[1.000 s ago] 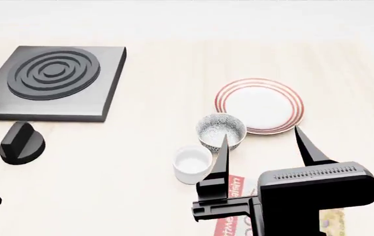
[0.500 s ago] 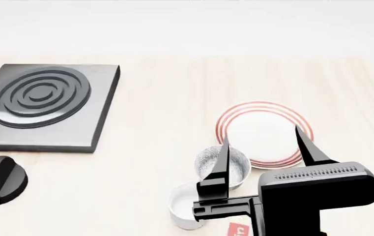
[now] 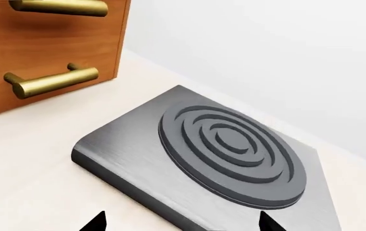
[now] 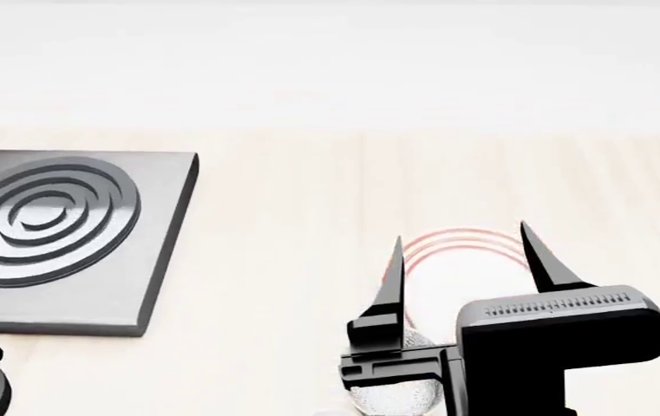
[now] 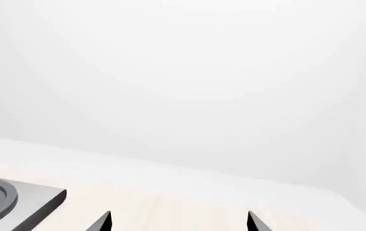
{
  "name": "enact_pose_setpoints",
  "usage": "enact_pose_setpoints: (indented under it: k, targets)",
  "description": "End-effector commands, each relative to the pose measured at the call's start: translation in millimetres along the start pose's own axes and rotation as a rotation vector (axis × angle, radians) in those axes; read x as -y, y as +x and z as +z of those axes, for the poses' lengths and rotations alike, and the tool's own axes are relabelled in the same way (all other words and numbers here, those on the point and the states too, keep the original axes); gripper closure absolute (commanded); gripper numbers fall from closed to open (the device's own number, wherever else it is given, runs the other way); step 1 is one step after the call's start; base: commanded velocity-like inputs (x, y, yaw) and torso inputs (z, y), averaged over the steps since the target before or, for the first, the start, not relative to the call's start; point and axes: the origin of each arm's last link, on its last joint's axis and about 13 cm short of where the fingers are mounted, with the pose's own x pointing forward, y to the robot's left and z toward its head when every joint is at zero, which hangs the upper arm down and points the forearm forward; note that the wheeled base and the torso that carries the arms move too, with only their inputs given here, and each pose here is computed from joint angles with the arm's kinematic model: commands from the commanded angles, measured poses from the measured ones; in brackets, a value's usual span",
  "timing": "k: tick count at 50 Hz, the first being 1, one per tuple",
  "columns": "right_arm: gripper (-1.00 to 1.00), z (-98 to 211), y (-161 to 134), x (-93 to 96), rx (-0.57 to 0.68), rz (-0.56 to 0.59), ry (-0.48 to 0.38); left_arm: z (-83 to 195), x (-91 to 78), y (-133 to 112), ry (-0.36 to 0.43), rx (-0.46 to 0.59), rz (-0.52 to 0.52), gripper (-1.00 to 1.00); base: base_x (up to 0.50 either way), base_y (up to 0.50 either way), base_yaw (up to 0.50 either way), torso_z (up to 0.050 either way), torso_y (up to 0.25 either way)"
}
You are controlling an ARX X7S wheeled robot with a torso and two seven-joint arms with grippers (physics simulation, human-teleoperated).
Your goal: Pick the akita bowl between the plate and the ramekin and place it on the plate.
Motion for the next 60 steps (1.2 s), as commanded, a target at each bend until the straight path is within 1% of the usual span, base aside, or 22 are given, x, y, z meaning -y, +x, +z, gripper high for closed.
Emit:
enact_pose_setpoints:
  k: [1,2,17,19,21,22,27,29,31,33,37,42,44,45,47,49,53,54,55,56,59,60]
  targets:
    - [-1.0,-4.1,1.6,0.1,-0.01,-0.009,0.01,-0.2,0.1,0.4,-0.002,-0.002,0.002,-1.0,0.31,0.0,0.0,0.0,0.0]
    - [-1.0,-4.6,2.2,0.3,-0.017,-0.017,0.024,-0.4,0.1,0.5,-0.002,-0.002,0.002,-1.0,0.3,0.0,0.0,0.0,0.0]
    - [-1.0,-10.5,4.3,-0.7,-0.033,-0.008,0.005,-0.6,0.2,0.8,-0.001,-0.002,0.001,-1.0,0.14,0.0,0.0,0.0,0.0]
    - [-1.0,-10.3,5.0,-1.5,-0.041,-0.01,0.024,-0.4,0.5,1.0,-0.001,-0.002,0.001,-1.0,0.0,0.0,0.0,0.0,0.0]
    - [-1.0,-12.3,6.4,-1.9,-0.058,-0.017,0.023,-1.2,0.5,1.8,0.0,-0.002,0.0,-1.0,0.0,0.0,0.0,0.0,0.0]
    - [-1.0,-15.4,8.0,-1.9,-0.097,-0.035,0.011,-1.0,0.6,1.7,0.0,-0.002,0.0,-1.0,0.0,0.0,0.0,0.0,0.0]
    - [-1.0,-16.4,10.3,-2.1,-0.122,-0.036,0.073,-1.1,0.7,2.4,0.0,-0.002,0.001,-1.0,0.0,0.0,0.0,0.0,0.0]
    - [-1.0,-18.9,11.8,-2.3,-0.166,-0.046,0.064,-1.0,0.9,2.5,0.001,-0.002,0.002,-1.0,0.0,0.0,0.0,0.0,0.0]
    - [-1.0,-20.2,13.5,-2.5,-0.186,-0.041,0.106,-1.2,0.7,2.5,0.002,0.0,0.002,-1.0,0.0,0.0,0.0,0.0,0.0]
    - [-1.0,-21.3,14.1,-2.6,-0.197,-0.045,0.099,-1.0,0.5,2.2,0.002,0.001,0.002,-1.0,0.0,0.0,0.0,0.0,0.0]
    - [-1.0,-23.2,13.5,-2.2,-0.236,-0.043,0.14,-0.5,0.1,1.8,0.001,0.001,0.003,-1.0,0.0,0.0,0.0,0.0,0.0]
    - [-1.0,-26.8,16.2,-0.8,-0.269,-0.058,0.12,-0.7,-0.2,0.3,0.004,0.003,0.003,-1.0,0.0,0.0,0.0,0.0,0.0]
    - [-1.0,-25.1,17.3,-0.3,-0.275,-0.07,0.133,-1.0,-0.2,0.5,0.004,0.003,0.003,-1.0,0.0,0.0,0.0,0.0,0.0]
    - [-1.0,-24.1,17.7,-0.8,-0.283,-0.047,0.143,-1.2,-0.3,0.6,0.004,0.003,0.004,-1.0,0.0,0.0,0.0,0.0,0.0]
    - [-1.0,-23.6,19.0,-1.0,-0.332,-0.047,0.116,-0.7,-0.5,-0.1,0.004,0.003,0.005,-1.0,0.0,0.0,0.0,0.0,0.005]
    - [-1.0,-23.3,20.5,-0.5,-0.32,-0.048,0.123,-0.5,-0.4,-0.3,0.002,0.002,0.005,-1.0,0.0,0.0,0.0,0.0,0.0]
    - [-1.0,-26.2,22.5,1.1,-0.405,-0.053,0.115,-0.4,-0.4,-0.3,0.002,0.002,0.006,-1.0,0.0,0.0,0.0,0.0,0.0]
    - [-1.0,-26.6,23.4,1.3,-0.407,-0.053,0.112,-0.4,-0.3,-0.3,0.002,0.002,0.006,-1.0,0.0,0.0,0.0,0.0,0.0]
    - [-1.0,-26.4,24.1,1.7,-0.405,-0.064,0.079,-0.3,-0.3,-0.5,0.002,0.002,0.006,-1.0,0.0,0.0,0.0,0.0,0.0]
    - [-1.0,-27.1,24.2,1.3,-0.413,-0.04,0.083,-0.1,-0.1,-0.4,0.002,0.002,0.007,-1.0,0.0,0.0,0.0,0.0,0.0]
    - [-1.0,-28.6,26.7,3.0,-0.409,-0.046,0.075,0.1,-0.1,-0.4,0.001,0.001,0.008,-1.0,0.0,0.0,0.0,0.0,0.0]
    - [-1.0,-29.6,26.8,2.7,-0.423,-0.083,0.068,-0.1,-0.1,-0.3,0.001,0.001,0.008,-1.0,0.0,0.0,0.0,0.0,0.0]
